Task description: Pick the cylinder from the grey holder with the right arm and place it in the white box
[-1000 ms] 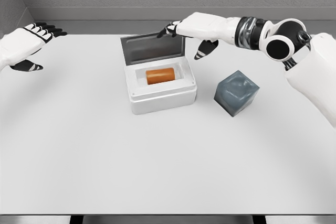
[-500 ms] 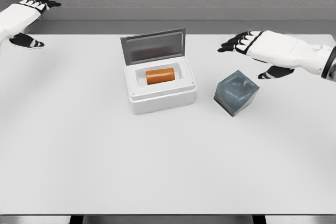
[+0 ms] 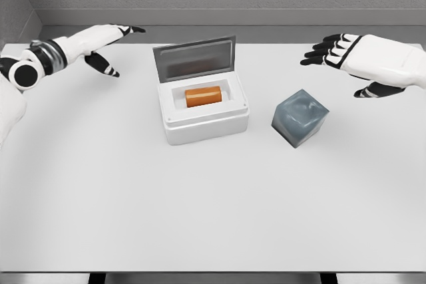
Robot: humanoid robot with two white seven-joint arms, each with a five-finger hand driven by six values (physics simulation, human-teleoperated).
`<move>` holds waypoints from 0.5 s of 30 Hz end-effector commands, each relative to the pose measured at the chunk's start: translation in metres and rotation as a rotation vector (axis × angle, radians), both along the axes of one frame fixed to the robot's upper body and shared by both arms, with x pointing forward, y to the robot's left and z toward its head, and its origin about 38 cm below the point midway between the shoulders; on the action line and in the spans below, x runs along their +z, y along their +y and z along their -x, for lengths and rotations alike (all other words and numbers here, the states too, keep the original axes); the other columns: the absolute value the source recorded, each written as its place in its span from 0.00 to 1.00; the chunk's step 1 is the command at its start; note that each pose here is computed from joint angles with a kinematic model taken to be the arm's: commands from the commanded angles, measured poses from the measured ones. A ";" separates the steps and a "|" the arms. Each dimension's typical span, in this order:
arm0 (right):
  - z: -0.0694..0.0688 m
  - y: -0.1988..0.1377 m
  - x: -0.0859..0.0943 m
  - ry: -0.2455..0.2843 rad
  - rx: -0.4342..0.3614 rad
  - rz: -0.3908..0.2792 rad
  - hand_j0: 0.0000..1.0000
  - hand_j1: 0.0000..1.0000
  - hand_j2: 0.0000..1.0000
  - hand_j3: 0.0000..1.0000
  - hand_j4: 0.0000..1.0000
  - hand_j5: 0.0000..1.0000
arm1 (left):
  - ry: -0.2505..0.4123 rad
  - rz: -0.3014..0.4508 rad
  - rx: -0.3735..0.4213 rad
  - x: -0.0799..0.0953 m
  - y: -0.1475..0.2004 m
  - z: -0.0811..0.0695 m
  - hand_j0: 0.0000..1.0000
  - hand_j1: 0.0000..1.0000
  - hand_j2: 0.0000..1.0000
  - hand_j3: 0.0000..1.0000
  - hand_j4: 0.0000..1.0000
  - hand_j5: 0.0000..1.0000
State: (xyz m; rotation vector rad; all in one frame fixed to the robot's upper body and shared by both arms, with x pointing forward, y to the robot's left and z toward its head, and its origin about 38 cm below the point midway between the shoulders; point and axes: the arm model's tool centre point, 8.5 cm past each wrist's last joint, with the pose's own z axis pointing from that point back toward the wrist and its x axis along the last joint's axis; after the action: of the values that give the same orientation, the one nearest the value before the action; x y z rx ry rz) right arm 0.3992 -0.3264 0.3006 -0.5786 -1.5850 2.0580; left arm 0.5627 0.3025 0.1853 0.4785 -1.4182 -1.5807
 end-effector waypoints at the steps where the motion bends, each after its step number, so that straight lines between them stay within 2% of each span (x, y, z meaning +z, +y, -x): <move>1: 0.000 0.000 0.001 0.001 -0.001 -0.005 1.00 1.00 1.00 1.00 1.00 1.00 | -0.001 0.012 -0.010 0.001 -0.007 -0.001 1.00 1.00 1.00 1.00 1.00 1.00; 7: 0.000 0.000 0.000 0.002 -0.001 -0.008 1.00 1.00 1.00 1.00 1.00 1.00 | -0.044 0.021 -0.039 0.012 -0.018 -0.001 1.00 1.00 1.00 1.00 1.00 1.00; 14: 0.000 0.000 0.000 0.001 0.000 -0.007 1.00 1.00 1.00 1.00 1.00 1.00 | -0.108 0.037 -0.107 0.021 -0.037 0.008 1.00 1.00 1.00 1.00 1.00 1.00; 15: 0.000 0.001 0.000 0.001 0.001 -0.009 1.00 1.00 1.00 1.00 1.00 1.00 | -0.109 0.040 -0.109 0.018 -0.037 0.010 1.00 1.00 1.00 1.00 1.00 1.00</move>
State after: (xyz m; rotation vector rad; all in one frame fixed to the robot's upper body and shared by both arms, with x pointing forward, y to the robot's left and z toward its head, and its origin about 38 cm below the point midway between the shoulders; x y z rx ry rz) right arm 0.3992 -0.3255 0.3005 -0.5769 -1.5893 2.0573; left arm 0.5513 0.2687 0.1904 0.4602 -1.5353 -1.6379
